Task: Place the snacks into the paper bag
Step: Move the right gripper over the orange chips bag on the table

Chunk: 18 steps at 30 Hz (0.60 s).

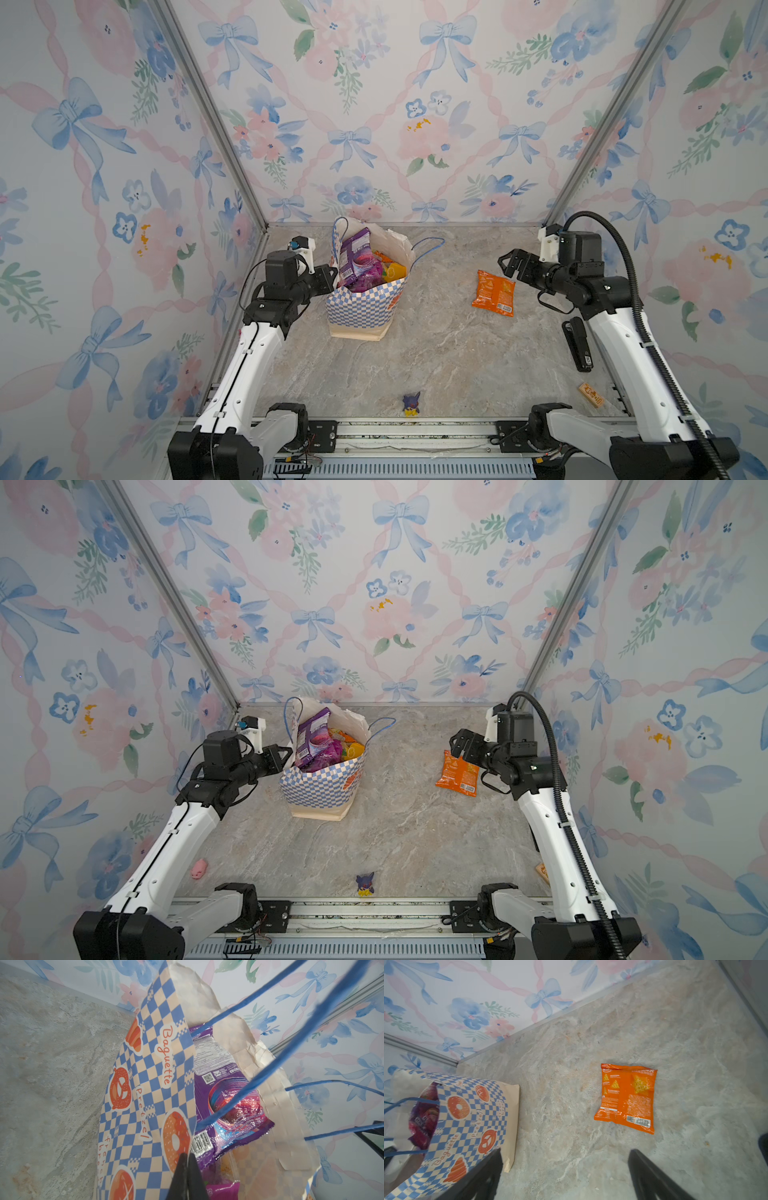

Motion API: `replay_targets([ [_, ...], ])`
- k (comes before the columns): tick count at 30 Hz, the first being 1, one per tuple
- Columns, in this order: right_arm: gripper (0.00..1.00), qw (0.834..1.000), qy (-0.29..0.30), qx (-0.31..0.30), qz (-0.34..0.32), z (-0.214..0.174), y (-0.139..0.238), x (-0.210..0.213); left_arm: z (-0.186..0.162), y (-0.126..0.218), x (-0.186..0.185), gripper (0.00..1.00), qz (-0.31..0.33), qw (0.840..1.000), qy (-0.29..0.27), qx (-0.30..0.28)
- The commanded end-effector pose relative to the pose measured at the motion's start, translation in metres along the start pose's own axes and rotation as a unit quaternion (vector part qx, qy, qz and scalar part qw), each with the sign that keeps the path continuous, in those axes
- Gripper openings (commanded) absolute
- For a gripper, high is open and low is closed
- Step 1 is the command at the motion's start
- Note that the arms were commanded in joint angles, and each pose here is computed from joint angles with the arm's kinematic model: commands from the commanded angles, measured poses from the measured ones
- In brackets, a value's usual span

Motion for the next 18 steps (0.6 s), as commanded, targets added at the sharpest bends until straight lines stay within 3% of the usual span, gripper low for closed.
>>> replay_targets([
  [1, 0.97, 0.998, -0.047, 0.018, 0.037, -0.011, -0.015, -0.022, 0.005, 0.003, -0.004, 0.00, -0.007, 1.000, -0.008, 0.000],
  [8, 0.96, 0.992, -0.067, 0.094, -0.048, -0.036, -0.059, -0.075, 0.004, 0.000, -0.002, 0.00, -0.007, 1.000, -0.005, 0.005],
  [18, 0.97, 0.980, -0.111, 0.158, -0.056, -0.037, -0.135, -0.105, 0.003, 0.000, 0.000, 0.00, -0.002, 1.000, -0.005, 0.005],
])
Point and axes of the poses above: each gripper's point midway between its finger pads, its own y axis back along the fingers, its own x axis along the line the jaws close on, z = x × y, the point moved 4 cm from there along y, back along the fingers, and after that the axes turned 3 degrees about y, right-handed, at the moved point
